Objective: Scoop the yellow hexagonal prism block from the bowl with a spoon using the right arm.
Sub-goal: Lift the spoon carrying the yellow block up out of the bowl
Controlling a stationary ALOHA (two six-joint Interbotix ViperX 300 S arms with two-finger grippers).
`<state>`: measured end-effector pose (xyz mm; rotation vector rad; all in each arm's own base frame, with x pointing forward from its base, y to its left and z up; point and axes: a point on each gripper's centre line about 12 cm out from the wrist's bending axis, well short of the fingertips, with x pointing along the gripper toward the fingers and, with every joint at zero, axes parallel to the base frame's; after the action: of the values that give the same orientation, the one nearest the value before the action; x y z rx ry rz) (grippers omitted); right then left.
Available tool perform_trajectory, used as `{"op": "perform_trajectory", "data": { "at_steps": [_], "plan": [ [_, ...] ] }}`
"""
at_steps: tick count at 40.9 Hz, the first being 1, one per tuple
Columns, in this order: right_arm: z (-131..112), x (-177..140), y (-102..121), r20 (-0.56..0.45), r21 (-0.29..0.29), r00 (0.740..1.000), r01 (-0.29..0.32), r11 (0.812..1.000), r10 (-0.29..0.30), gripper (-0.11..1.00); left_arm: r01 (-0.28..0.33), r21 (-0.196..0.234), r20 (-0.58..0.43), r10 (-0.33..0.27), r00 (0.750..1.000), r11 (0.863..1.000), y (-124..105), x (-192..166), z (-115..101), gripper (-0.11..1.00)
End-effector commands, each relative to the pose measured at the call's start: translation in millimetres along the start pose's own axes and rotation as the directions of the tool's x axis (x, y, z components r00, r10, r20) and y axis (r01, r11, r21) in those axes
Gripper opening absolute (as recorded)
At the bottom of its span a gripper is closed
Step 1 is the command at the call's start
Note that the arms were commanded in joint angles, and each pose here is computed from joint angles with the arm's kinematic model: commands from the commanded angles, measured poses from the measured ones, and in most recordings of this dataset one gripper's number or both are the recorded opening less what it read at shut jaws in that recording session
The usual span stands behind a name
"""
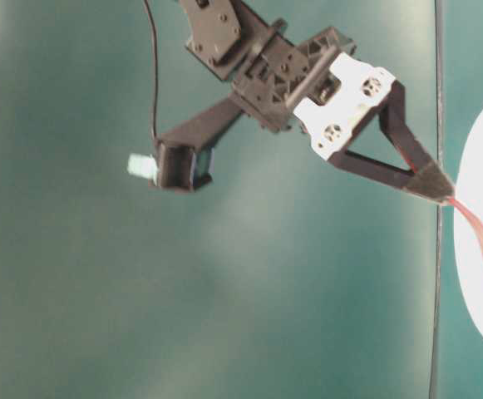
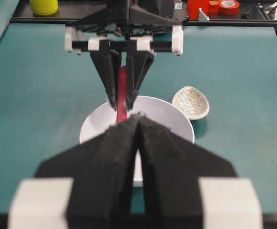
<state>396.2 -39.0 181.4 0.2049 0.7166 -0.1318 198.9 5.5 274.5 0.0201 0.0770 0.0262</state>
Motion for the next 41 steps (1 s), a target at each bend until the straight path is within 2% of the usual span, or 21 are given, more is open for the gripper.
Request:
{"op": "perform_trajectory", "data": {
  "at_steps": [1,10,19,41],
  "plan": [
    [11.5,-17.2,4.5,0.093,0.001,0.996,-0.01,1.0,0.01,0.22,-0.003,0.001,0.026,0.003,1.0,1.0,0.8,1.7,10.5,0.0],
    [-1.4,-33.3,9.3,0.16,0.003,0.987,-0.02,1.0,0.02,0.22,-0.003,0.001,0.026,0.003,1.0,1.0,0.8,1.7,10.5,0.0],
    [-7.2,-52.1,12.2,0.26,0.028,0.965,-0.033,0.999,0.025,0.22,-0.003,0.0,0.024,0.003,1.0,1.0,0.8,1.7,9.9,0.0],
    [-17.4,-77.0,19.7,0.326,0.034,0.944,-0.065,0.997,0.05,0.22,-0.001,-0.009,0.026,0.002,1.0,1.0,0.5,1.7,10.1,0.0]
  ]
}}
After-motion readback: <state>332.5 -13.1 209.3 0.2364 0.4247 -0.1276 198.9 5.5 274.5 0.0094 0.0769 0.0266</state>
